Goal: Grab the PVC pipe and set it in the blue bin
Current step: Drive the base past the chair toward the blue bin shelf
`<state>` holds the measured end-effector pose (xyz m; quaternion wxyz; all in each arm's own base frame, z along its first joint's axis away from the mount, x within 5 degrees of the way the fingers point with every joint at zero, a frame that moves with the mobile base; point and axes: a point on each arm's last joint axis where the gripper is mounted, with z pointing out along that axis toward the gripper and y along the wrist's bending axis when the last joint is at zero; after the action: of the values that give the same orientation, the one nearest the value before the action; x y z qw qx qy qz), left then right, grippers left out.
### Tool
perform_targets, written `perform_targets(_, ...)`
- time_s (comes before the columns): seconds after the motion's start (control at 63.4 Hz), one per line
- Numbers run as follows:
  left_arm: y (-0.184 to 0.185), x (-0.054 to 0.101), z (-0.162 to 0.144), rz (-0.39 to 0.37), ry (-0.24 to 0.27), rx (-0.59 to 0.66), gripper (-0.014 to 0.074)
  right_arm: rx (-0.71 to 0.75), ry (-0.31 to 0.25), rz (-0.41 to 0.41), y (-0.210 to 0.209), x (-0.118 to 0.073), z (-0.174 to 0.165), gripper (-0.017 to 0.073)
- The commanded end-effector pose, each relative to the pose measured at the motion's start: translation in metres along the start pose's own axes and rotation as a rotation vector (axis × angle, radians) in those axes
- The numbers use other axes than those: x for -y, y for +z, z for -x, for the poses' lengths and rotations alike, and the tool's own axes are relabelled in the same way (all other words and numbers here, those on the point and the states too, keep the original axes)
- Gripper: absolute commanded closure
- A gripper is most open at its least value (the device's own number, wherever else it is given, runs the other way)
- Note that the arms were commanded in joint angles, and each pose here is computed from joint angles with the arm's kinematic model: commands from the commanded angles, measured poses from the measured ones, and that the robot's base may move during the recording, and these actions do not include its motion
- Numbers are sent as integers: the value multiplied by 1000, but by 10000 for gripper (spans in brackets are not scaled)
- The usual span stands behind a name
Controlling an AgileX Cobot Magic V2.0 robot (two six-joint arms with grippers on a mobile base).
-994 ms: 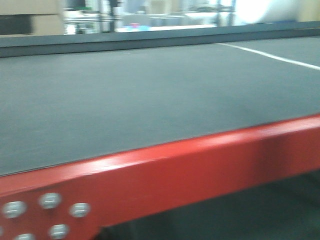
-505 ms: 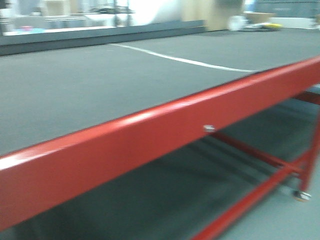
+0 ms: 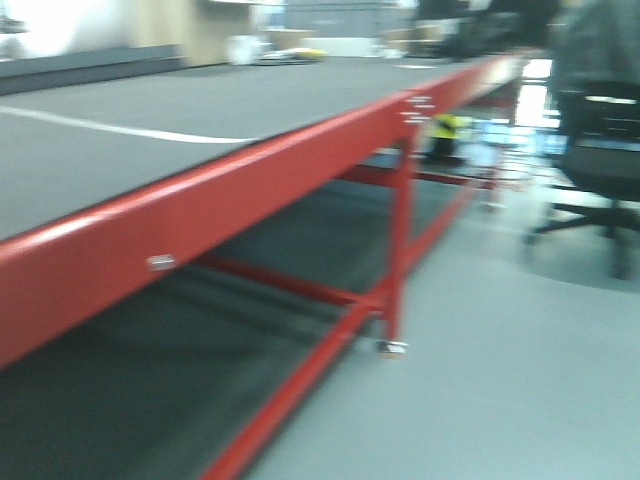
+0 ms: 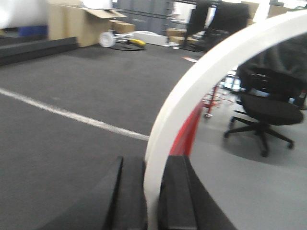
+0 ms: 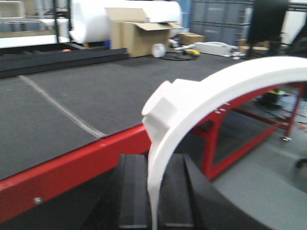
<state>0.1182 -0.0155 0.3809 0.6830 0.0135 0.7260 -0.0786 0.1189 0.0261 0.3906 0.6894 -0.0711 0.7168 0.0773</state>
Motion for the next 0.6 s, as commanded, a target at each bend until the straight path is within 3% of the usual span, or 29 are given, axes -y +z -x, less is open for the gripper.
perform_targets(0.0, -1, 0, 3, -3, -4, 29, 705, 35, -16, -1, -2, 0, 3, 727)
perform_targets(0.584, -1, 0, 3, -3, -4, 29, 705, 35, -16, -1, -2, 0, 3, 727)
